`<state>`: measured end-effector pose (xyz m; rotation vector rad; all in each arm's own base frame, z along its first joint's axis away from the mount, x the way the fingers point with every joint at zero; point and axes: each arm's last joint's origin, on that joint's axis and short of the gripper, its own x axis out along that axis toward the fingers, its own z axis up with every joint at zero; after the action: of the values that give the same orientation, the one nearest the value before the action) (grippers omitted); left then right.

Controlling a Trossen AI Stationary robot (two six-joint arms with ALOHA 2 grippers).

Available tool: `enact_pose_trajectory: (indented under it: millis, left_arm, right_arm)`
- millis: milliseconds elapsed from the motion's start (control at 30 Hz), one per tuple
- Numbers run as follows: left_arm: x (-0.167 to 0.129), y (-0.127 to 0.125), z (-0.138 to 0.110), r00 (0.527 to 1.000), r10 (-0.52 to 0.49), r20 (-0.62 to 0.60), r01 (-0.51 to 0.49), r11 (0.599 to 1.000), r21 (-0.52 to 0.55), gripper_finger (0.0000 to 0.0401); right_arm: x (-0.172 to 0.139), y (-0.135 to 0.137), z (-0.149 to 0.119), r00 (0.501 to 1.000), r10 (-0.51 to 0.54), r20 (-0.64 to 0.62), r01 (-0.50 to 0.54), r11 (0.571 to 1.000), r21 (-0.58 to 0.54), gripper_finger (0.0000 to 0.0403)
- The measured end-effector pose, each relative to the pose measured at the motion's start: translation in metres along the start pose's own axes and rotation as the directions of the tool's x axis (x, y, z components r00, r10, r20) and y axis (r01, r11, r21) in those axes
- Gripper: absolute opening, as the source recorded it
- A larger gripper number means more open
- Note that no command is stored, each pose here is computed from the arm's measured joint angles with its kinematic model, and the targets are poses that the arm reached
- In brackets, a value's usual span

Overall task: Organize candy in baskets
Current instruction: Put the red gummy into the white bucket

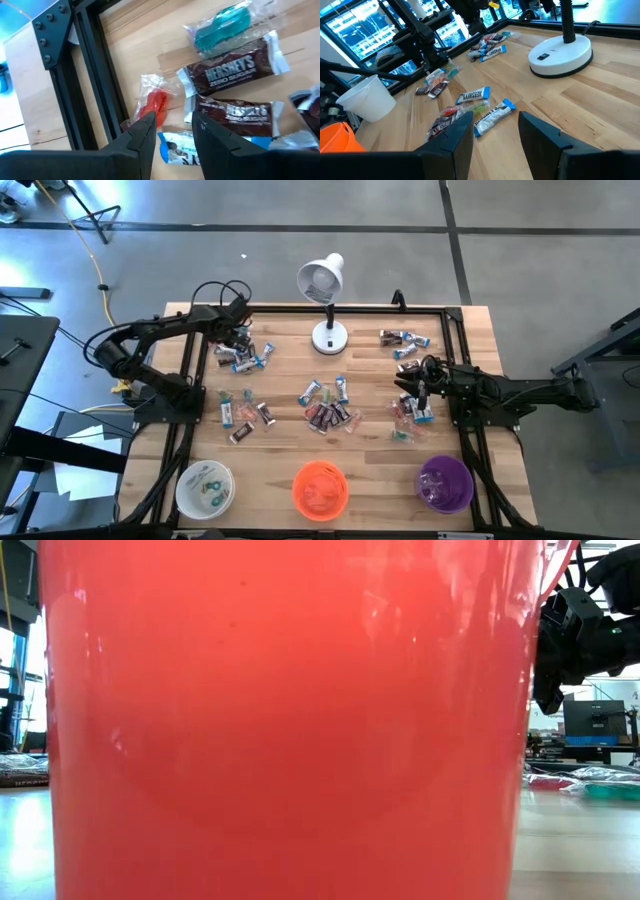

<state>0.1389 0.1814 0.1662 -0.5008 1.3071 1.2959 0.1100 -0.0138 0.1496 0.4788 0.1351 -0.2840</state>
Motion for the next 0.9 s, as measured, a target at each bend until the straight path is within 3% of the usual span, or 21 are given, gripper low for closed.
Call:
enact_pose_trajectory:
  millis: [900]
  left_arm:
    - [0.021, -0.015, -0.005, 0.980, 0.189, -0.059, -0.184, 0.979, 0.089, 0.0115]
  right_arm:
    - [0.000, 0.000, 0.000, 1.000, 0.000, 0.000, 0.000, 1.000, 0.000, 0.0152]
